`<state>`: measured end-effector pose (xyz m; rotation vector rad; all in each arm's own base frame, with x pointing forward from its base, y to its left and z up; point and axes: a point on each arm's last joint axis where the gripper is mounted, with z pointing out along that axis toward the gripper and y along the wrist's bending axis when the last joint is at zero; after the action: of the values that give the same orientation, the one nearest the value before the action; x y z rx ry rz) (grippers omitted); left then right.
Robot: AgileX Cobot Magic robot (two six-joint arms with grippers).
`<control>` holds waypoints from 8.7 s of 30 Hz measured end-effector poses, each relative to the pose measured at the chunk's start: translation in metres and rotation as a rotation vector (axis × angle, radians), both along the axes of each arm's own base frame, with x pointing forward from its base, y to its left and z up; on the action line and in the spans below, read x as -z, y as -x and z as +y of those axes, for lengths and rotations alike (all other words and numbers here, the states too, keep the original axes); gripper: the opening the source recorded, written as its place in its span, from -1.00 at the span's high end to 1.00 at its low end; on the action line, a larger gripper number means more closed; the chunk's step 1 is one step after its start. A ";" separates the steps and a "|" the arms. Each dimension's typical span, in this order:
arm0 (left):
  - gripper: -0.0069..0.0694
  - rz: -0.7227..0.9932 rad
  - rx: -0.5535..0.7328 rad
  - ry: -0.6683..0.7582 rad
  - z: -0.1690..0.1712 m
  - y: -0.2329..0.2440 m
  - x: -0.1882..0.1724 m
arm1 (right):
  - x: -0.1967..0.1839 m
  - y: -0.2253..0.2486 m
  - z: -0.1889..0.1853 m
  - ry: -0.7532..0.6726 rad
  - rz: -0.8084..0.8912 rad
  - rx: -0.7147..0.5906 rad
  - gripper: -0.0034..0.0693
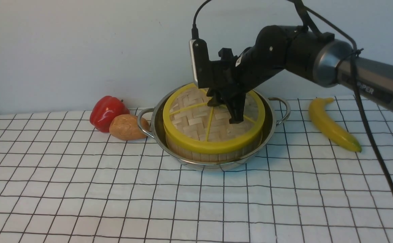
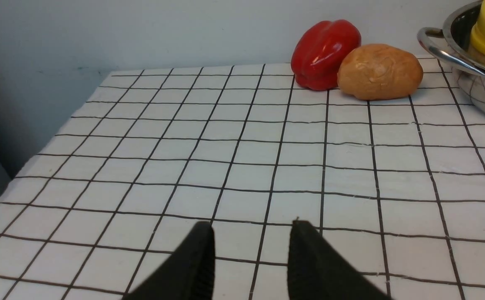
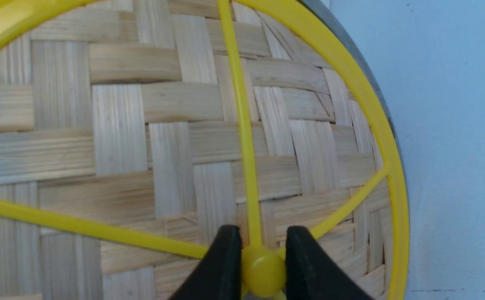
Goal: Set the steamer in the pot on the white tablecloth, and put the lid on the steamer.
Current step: 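Place the bamboo steamer lid onto the steamer basket in the pot with the right gripper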
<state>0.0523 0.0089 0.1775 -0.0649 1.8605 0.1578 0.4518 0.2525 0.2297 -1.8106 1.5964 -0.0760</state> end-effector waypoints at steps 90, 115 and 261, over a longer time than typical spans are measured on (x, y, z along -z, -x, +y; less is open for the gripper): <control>0.18 0.000 0.000 0.000 0.000 0.000 0.000 | 0.000 -0.004 0.000 -0.035 -0.013 0.056 -0.02; 0.18 0.000 0.000 0.000 0.000 0.000 0.000 | -0.014 -0.001 -0.008 0.011 -0.023 0.096 0.42; 0.18 0.000 0.000 0.001 0.000 0.000 0.000 | 0.021 -0.025 -0.022 -0.673 0.582 0.512 0.50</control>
<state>0.0523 0.0089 0.1775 -0.0655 1.8605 0.1568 0.4769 0.2301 0.2088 -0.9123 2.1137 0.7267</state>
